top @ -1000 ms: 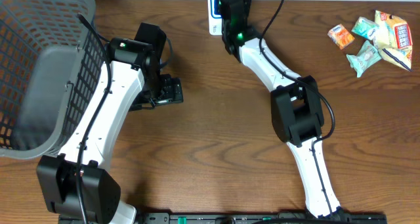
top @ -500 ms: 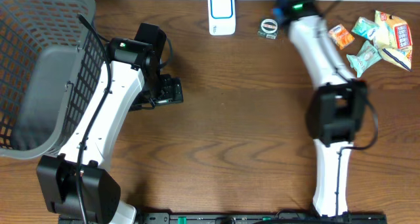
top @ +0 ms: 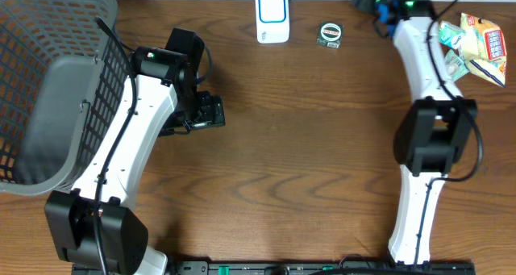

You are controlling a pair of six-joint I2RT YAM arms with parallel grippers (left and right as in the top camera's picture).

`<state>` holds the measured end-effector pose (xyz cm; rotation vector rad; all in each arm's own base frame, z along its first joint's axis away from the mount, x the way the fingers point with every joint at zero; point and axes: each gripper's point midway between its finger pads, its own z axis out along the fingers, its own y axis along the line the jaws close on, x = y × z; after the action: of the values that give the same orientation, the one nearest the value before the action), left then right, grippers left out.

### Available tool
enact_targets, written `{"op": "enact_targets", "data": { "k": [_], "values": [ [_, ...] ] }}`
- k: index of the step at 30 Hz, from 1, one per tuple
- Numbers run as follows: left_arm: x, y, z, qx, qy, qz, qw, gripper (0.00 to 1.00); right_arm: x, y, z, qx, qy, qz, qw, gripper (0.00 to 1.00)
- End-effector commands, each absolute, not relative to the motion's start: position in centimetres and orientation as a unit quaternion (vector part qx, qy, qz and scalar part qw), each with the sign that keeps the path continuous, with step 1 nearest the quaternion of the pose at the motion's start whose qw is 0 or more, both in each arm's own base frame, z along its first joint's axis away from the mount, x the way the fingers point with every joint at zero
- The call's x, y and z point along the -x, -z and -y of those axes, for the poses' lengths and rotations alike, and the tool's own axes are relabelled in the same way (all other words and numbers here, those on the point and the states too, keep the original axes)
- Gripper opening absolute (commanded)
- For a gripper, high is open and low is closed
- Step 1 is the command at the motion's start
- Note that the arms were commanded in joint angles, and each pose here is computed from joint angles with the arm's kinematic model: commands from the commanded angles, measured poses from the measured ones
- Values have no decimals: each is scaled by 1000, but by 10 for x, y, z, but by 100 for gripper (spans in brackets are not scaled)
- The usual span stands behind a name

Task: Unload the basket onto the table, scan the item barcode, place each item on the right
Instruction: 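Carry the Zam-Buk tin to the right edge and release it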

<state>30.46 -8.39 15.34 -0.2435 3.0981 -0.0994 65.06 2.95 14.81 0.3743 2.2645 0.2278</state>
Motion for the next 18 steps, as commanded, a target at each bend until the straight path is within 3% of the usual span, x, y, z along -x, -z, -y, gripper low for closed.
{"op": "enact_targets", "data": {
  "k": [1, 5, 18],
  "values": [
    [-305, -155, 84, 75, 31, -997, 17, 98, -653, -100, -72, -114, -68, -914, 383, 91],
    [-305, -155, 84, 75, 31, -997, 17, 97, -653, -67, -77, -125, 25, -913, 388, 91],
    [-305, -155, 84, 75, 31, -997, 17, 98, -645, -23, -78, -104, 67, -925, 358, 90]
  ]
}}
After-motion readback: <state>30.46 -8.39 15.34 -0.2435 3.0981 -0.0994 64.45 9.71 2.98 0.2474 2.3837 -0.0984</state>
